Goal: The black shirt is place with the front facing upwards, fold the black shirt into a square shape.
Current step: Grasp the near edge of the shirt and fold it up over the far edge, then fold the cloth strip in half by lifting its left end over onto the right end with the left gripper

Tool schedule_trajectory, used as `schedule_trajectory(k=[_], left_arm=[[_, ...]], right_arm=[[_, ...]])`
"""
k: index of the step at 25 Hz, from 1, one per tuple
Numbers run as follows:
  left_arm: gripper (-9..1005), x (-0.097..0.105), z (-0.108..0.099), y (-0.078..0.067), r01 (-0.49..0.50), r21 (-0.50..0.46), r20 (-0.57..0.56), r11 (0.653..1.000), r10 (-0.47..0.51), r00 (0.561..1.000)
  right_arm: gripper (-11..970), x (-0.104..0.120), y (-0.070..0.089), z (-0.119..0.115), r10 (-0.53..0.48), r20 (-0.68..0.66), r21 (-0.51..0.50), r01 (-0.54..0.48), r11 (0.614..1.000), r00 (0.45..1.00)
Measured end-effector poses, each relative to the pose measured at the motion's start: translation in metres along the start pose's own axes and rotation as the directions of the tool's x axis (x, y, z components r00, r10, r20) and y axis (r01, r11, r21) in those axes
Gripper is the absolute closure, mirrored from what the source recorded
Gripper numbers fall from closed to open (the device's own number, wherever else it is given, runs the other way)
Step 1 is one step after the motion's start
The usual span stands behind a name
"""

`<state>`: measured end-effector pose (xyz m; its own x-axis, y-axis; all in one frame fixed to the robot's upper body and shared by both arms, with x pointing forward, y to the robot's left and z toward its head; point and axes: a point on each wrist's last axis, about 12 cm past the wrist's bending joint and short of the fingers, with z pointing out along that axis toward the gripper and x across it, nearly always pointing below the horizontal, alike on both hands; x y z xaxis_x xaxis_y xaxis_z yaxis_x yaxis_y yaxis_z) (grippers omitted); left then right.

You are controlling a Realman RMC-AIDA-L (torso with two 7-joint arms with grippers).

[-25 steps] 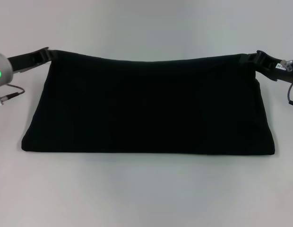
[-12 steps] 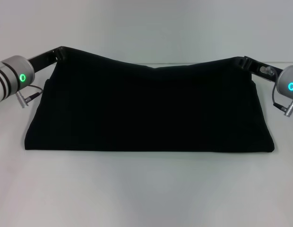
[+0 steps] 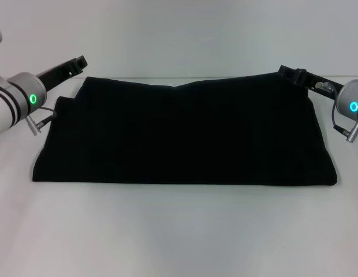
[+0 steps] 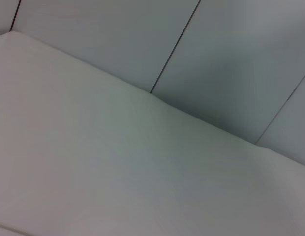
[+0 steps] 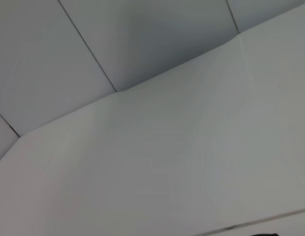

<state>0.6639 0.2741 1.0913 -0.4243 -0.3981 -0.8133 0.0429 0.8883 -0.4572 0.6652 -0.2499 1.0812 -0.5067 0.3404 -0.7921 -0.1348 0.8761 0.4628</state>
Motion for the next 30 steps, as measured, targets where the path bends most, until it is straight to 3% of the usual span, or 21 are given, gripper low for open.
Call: schedule_trajectory(k=[4, 6, 11, 14, 16, 19, 23, 26, 30], left_arm=[[803, 0.005, -0.004, 0.004, 0.015, 0.018, -0.010, 1.000, -0.015, 1.000], [592, 0.008, -0.008, 0.006, 0.024, 0.054, -0.019, 0.998, -0.023, 1.000], [435, 0.011, -0.027, 0.017, 0.076, 0.183, -0.023, 0.980, -0.073, 0.997], [373, 0.012, -0.044, 0.026, 0.138, 0.271, -0.046, 0.953, -0.131, 0.990], [342, 0.011, -0.056, 0.035, 0.219, 0.308, -0.104, 0.926, -0.196, 0.975], [279, 0.009, -0.075, 0.052, 0.357, 0.301, -0.240, 0.884, -0.291, 0.926], [185, 0.011, -0.106, 0.071, 0.460, 0.302, -0.355, 0.835, -0.349, 0.867], [186, 0.016, -0.128, 0.086, 0.520, 0.265, -0.380, 0.812, -0.408, 0.830], [187, 0.030, -0.145, 0.100, 0.570, 0.157, -0.437, 0.806, -0.461, 0.772]], right_arm=[[433, 0.002, -0.005, -0.002, 0.008, 0.001, 0.021, -0.008, 1.000, 1.000], [388, 0.004, -0.009, -0.004, 0.018, 0.001, 0.035, -0.018, 0.999, 1.000], [210, 0.010, -0.023, -0.012, 0.093, 0.028, 0.051, -0.095, 0.994, 0.995], [168, 0.013, -0.026, -0.021, 0.089, 0.030, -0.017, -0.088, 0.996, 0.996], [165, 0.015, -0.021, -0.029, 0.009, 0.022, -0.135, -0.006, 0.991, 1.000], [153, 0.018, -0.012, -0.044, -0.193, 0.029, -0.318, 0.192, 0.928, 0.981], [117, 0.027, -0.002, -0.056, -0.400, 0.033, -0.447, 0.371, 0.814, 0.916], [90, 0.039, 0.009, -0.061, -0.509, 0.063, -0.531, 0.461, 0.711, 0.858], [67, 0.054, 0.024, -0.060, -0.583, 0.088, -0.602, 0.509, 0.615, 0.808]])
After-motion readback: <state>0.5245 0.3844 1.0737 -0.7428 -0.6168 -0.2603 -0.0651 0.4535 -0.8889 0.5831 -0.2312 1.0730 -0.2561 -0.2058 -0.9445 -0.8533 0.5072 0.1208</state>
